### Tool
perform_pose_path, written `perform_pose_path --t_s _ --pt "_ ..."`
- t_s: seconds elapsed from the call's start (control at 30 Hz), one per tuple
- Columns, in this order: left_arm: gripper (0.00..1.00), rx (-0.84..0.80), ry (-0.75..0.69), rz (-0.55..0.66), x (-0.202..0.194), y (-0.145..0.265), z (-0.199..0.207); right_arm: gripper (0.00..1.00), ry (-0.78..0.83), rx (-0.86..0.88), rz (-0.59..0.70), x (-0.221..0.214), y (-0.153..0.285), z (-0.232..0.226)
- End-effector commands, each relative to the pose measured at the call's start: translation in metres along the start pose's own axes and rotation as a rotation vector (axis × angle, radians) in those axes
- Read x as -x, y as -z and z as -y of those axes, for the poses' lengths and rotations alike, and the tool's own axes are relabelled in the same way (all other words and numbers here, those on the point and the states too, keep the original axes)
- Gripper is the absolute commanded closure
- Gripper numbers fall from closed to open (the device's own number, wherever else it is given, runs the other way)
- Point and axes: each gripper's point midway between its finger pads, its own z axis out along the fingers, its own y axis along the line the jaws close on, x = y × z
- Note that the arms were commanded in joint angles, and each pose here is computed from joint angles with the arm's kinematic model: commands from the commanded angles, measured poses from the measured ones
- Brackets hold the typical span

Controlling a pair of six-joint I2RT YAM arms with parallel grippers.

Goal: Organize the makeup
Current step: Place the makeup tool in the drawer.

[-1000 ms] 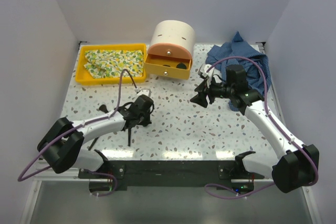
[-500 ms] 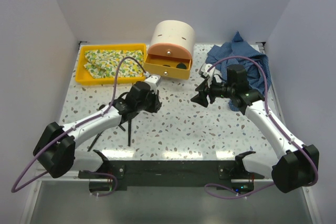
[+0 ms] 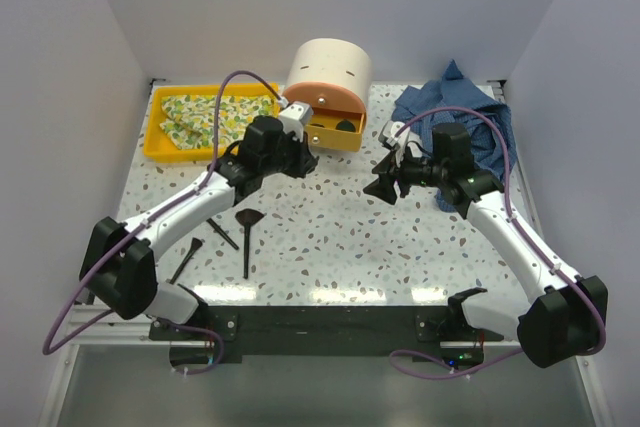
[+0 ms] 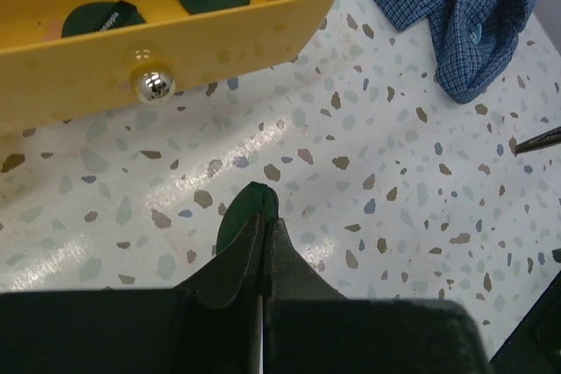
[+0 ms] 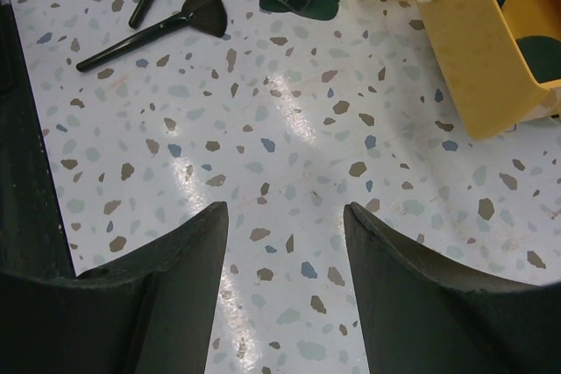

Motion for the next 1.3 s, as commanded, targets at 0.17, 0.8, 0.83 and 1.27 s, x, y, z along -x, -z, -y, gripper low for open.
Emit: perform_pose_path --t_s 0.17,0.8,0.83,1.27 --pt "1.00 -0.081 -0.037 0.086 0.058 -0.010 0.011 0.40 0.046 0.023 0.045 0.013 0.004 -0.004" --pt "1.00 -0.113 -0.051 0.110 0.096 -0.026 0.017 0.40 0.047 0.028 0.044 0.012 0.004 -0.005" --pt "1.00 -0.110 -0.051 0.111 0.097 -0.026 0.016 0.40 0.046 0.030 0.043 0.012 0.004 -0.005" --pt "1.00 -0.123 -0.045 0.143 0.124 -0.039 0.014 0.40 0.050 0.035 0.043 0.012 0.004 -0.006"
